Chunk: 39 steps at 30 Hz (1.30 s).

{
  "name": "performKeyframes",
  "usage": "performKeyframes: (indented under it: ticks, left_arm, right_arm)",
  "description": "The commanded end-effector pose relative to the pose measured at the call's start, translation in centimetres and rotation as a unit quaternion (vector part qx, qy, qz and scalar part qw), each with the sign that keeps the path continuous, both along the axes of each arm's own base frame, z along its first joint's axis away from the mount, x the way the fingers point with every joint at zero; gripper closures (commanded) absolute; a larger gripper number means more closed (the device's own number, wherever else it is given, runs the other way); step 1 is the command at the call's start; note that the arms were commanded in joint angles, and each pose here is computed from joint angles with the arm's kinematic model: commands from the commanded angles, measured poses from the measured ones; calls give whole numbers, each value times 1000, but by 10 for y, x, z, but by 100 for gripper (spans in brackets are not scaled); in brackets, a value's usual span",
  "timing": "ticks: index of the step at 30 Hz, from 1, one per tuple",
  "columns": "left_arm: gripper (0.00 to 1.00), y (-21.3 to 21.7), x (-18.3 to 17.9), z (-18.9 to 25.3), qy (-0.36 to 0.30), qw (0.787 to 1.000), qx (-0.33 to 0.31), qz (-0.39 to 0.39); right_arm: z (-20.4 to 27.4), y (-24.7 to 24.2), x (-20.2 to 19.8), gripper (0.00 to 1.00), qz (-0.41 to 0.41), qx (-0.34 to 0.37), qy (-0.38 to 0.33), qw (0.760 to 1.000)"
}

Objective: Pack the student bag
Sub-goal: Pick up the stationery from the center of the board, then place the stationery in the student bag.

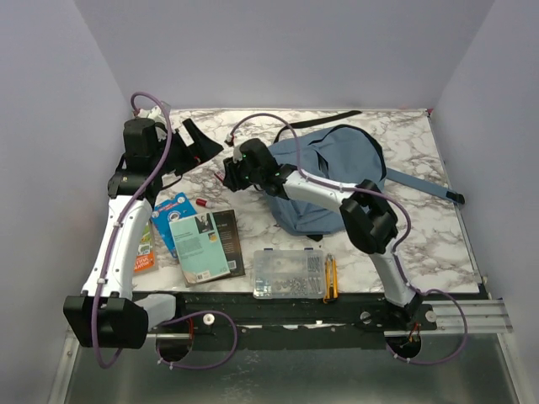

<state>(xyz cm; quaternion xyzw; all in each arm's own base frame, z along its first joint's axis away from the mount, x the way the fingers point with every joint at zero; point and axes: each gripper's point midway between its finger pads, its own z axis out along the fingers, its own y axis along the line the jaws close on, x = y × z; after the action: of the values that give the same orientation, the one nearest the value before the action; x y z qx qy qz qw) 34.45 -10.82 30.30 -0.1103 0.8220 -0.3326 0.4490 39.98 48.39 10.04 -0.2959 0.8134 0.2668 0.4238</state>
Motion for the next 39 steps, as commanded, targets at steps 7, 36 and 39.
performKeyframes:
  ticks: [7, 36, 39]
  left_arm:
    - [8, -28, 11, -30, 70, 989, -101, -77]
    - [45, -59, 19, -83, 162, 954, -223, -118]
    - [50, -60, 20, -86, 164, 954, -225, -115]
  right_arm:
    - [54, -42, -26, 73, 19, 47, -17, 999]
    - [115, -53, -42, 75, -27, 148, 2, 989]
    - [116, -50, -43, 76, -25, 156, 9, 987]
